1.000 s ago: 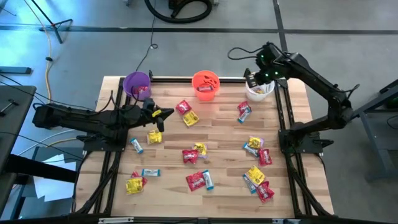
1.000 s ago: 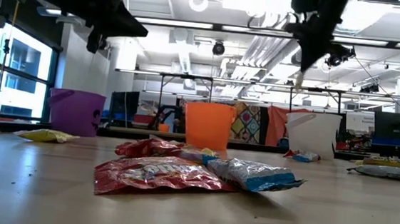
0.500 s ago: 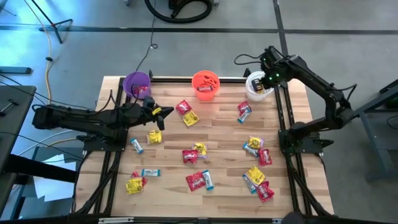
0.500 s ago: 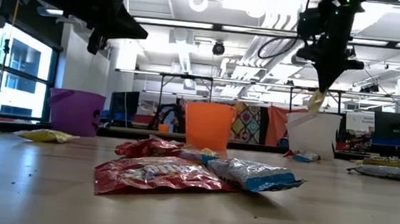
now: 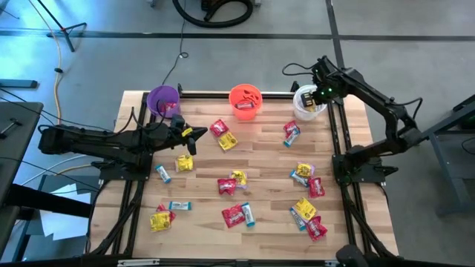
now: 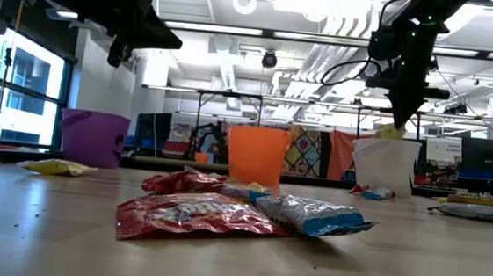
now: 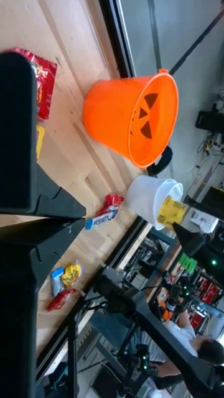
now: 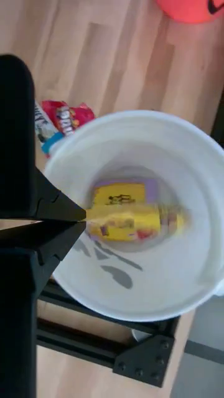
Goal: Organize candy in baskets
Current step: Put the yellow candy into the white bucket
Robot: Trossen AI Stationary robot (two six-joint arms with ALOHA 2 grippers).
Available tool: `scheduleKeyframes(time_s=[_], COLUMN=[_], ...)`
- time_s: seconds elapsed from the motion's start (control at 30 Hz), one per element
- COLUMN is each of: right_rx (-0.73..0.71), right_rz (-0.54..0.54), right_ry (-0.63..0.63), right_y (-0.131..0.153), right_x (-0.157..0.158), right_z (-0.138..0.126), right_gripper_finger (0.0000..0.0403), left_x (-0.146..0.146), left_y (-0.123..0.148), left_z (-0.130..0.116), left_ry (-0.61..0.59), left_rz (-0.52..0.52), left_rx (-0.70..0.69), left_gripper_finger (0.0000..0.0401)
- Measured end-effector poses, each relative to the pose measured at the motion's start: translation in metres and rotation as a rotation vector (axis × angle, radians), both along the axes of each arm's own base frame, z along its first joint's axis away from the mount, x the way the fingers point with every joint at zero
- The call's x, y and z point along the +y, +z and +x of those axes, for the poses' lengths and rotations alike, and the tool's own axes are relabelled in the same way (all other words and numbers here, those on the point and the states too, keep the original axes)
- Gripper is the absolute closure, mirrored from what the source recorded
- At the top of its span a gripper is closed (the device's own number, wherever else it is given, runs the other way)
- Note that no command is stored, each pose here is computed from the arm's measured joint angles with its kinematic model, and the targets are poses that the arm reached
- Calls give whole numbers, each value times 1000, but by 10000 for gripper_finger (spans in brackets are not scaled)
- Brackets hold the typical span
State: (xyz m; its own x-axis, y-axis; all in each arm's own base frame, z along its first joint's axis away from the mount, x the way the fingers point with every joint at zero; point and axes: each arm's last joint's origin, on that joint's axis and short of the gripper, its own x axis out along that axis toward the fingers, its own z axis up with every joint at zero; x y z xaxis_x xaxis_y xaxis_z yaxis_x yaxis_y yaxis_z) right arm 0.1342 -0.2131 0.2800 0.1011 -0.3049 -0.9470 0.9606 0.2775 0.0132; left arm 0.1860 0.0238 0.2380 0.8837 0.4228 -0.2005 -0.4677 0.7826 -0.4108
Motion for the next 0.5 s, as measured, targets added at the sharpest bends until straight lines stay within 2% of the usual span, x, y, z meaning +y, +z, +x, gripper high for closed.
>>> scheduleKeyframes(time_s=[0.3, 0.5], right_rx=[-2, 1], right_rz=[-8, 2], right_ry=[-18, -17], right_y=[-14, -25], right_x=[-16, -26], right_z=[8, 14], right_gripper_finger=[403, 403], left_x=[0, 0], left_y=[-2, -7], left_z=[0, -2], left_ry=[4, 17], left_rz=[-10, -53], left_rx=[15, 53], left_gripper_finger=[401, 401])
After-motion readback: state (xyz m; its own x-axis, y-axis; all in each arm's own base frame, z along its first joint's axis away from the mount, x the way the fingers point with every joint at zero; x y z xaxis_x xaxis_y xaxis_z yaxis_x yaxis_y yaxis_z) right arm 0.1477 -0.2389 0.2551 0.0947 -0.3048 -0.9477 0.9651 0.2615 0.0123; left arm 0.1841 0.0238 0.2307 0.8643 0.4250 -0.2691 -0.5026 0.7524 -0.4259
